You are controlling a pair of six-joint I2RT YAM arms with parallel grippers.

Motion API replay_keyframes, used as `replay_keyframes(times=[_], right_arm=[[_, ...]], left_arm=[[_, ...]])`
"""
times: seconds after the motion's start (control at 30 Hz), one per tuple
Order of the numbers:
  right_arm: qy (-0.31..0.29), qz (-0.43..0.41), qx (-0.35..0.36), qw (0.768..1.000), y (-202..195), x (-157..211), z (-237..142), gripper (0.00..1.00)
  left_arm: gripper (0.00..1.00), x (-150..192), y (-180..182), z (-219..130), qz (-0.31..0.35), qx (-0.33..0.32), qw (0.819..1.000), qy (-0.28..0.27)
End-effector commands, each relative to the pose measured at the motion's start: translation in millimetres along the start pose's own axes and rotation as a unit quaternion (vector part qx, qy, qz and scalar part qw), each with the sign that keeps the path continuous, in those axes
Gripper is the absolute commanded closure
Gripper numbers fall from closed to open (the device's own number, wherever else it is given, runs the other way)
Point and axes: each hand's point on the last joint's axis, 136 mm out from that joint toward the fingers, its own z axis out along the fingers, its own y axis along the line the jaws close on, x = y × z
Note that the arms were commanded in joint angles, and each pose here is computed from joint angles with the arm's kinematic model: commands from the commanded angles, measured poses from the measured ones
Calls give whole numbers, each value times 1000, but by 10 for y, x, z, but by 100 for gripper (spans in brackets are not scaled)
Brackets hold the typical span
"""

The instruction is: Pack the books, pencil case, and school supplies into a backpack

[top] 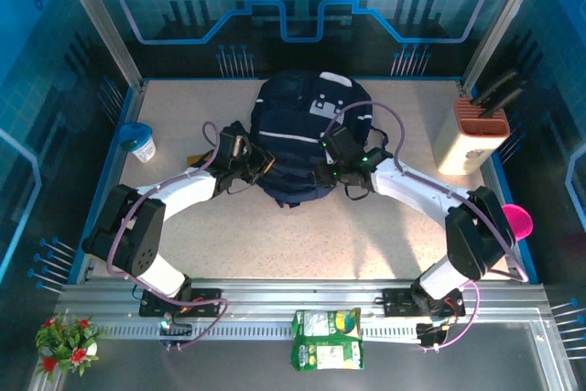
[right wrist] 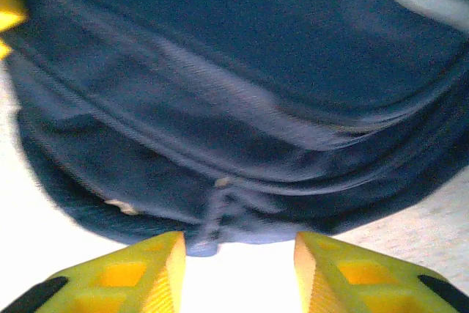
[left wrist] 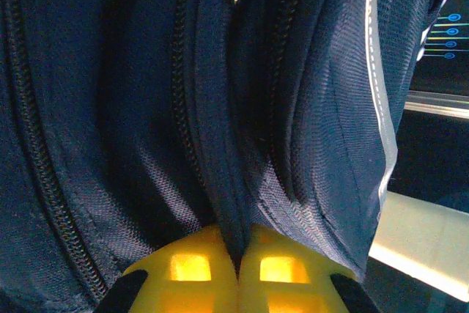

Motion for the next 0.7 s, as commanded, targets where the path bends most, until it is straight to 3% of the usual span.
replay_keyframes(times=[0.0,0.27,0.67], right_arm=[[22,35,-3,999,150,129,96,52],[30,40,43,998,100,160,283,57],[33,28,101,994,-102,99,402,88]], left_arm=[[100,-12,-304,-92,23,42,999,8],[100,-10,-318,-109,24,43,999,9],[100,-18,-328,-131,25,44,999,8]])
